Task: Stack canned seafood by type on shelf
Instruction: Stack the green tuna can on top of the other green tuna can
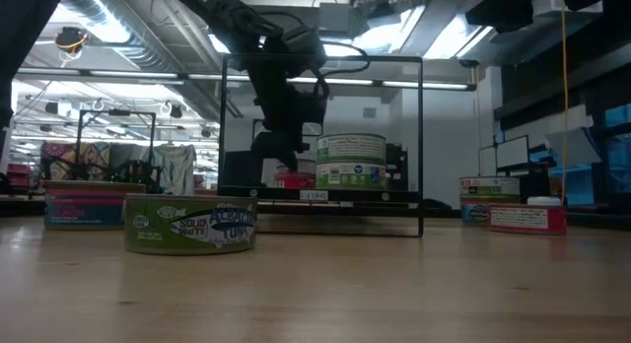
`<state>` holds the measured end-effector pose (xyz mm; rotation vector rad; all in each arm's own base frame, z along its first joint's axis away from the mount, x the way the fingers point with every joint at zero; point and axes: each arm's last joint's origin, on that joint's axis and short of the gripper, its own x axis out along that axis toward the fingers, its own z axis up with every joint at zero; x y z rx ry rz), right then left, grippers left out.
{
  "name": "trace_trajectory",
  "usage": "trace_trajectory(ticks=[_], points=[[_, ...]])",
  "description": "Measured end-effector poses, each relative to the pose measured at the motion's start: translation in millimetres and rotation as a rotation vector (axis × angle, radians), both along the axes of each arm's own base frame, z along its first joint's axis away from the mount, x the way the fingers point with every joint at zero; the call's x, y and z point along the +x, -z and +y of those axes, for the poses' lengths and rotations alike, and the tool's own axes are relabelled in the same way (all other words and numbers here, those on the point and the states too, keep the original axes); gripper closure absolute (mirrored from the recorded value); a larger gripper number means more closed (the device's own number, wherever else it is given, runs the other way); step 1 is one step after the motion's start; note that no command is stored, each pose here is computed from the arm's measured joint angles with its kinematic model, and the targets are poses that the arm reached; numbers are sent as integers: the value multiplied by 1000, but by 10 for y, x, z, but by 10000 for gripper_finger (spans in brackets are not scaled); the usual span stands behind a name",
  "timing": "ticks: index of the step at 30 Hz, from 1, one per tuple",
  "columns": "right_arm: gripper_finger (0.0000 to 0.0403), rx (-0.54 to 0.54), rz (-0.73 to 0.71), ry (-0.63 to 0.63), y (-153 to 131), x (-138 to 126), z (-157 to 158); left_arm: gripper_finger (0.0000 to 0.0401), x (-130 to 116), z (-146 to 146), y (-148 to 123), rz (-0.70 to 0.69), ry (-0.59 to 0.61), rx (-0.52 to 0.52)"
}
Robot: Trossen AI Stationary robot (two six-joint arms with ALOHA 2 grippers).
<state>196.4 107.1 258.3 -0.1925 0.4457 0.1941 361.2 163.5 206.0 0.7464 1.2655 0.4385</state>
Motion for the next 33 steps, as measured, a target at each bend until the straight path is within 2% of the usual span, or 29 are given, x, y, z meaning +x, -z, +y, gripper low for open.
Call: trace_trajectory(ticks=[6, 13, 18, 24, 28, 33], points=[[107, 0, 1, 0, 0, 0, 0, 146, 5, -79, -151, -29, 0, 34], [107, -2, 4, 0, 3, -1, -1, 146, -74, -253, -504, -111, 6, 70], [107, -3, 5, 0, 4, -2, -1, 146, -243, -409, -722, -138, -34, 44], [107, -3, 6, 0, 4, -2, -1, 146, -460, -666, -834, -65, -49, -23], [107, -2, 4, 0, 3, -1, -1, 146, -576, -857, -853, -64, -123, -89], [107, -2, 4, -1, 3, -1, 0, 146, -710, -1113, -819, -117, -332, -196]])
